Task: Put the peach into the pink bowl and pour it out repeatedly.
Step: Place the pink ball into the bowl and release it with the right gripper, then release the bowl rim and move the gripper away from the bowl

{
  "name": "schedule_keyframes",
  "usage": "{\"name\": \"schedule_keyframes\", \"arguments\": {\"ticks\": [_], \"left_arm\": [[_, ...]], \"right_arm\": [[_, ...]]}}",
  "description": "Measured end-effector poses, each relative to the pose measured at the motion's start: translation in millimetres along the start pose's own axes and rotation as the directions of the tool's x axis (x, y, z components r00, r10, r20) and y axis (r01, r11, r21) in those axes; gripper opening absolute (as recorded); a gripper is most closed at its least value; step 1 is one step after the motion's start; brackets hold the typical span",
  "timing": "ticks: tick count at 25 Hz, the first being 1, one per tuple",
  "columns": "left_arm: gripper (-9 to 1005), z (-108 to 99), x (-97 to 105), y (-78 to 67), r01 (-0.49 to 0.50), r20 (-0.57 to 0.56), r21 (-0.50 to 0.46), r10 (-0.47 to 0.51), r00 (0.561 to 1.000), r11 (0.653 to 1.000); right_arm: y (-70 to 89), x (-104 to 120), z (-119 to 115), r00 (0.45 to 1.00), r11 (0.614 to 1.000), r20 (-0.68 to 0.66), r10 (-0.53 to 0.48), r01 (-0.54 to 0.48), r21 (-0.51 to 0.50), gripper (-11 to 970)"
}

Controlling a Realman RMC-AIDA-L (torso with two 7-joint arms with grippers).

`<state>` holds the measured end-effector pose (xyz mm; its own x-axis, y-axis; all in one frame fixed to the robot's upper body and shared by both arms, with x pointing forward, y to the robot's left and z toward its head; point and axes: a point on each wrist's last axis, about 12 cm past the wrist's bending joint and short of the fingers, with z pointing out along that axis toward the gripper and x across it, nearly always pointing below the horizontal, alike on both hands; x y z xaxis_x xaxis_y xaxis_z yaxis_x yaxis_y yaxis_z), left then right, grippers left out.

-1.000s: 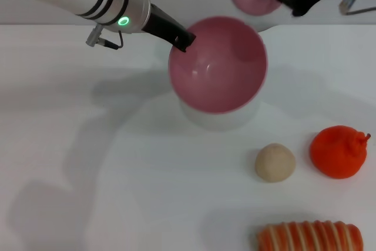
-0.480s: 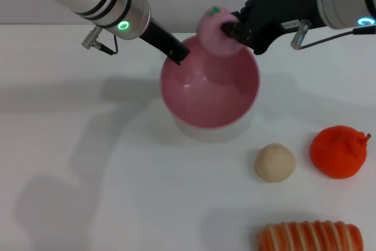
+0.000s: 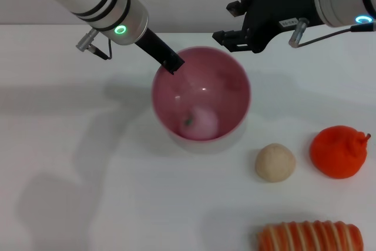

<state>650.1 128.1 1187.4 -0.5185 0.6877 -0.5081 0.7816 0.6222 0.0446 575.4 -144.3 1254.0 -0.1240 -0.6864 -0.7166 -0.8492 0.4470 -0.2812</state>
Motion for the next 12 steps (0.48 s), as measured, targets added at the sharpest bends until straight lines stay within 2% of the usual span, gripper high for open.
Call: {"name": "schedule_keyframes", "arguments": {"ticks": [1, 7, 12], "left_arm": [[42, -0.1, 0.3, 0.0, -0.001, -0.003, 0.000, 0.001, 1.000, 1.000], [42, 0.1, 2.3, -0.6, 0.004, -0.014, 0.007, -0.004, 1.000, 1.000], [42, 0.2, 5.6, -1.3, 0.004, -0.037, 0.014, -0.003, 0.999, 1.000]], "right_arm": [[-0.1, -0.2, 0.0, 1.000, 1.000, 0.001, -0.002, 0.002, 0.000, 443], [-1.9, -0.8, -3.7, 1.000, 1.000, 0.013, -0.006, 0.006, 0.017, 521], [-8.0, 4.7, -15.1, 0.997, 0.997, 0.070, -0.012, 0.006, 0.080, 522]]}}
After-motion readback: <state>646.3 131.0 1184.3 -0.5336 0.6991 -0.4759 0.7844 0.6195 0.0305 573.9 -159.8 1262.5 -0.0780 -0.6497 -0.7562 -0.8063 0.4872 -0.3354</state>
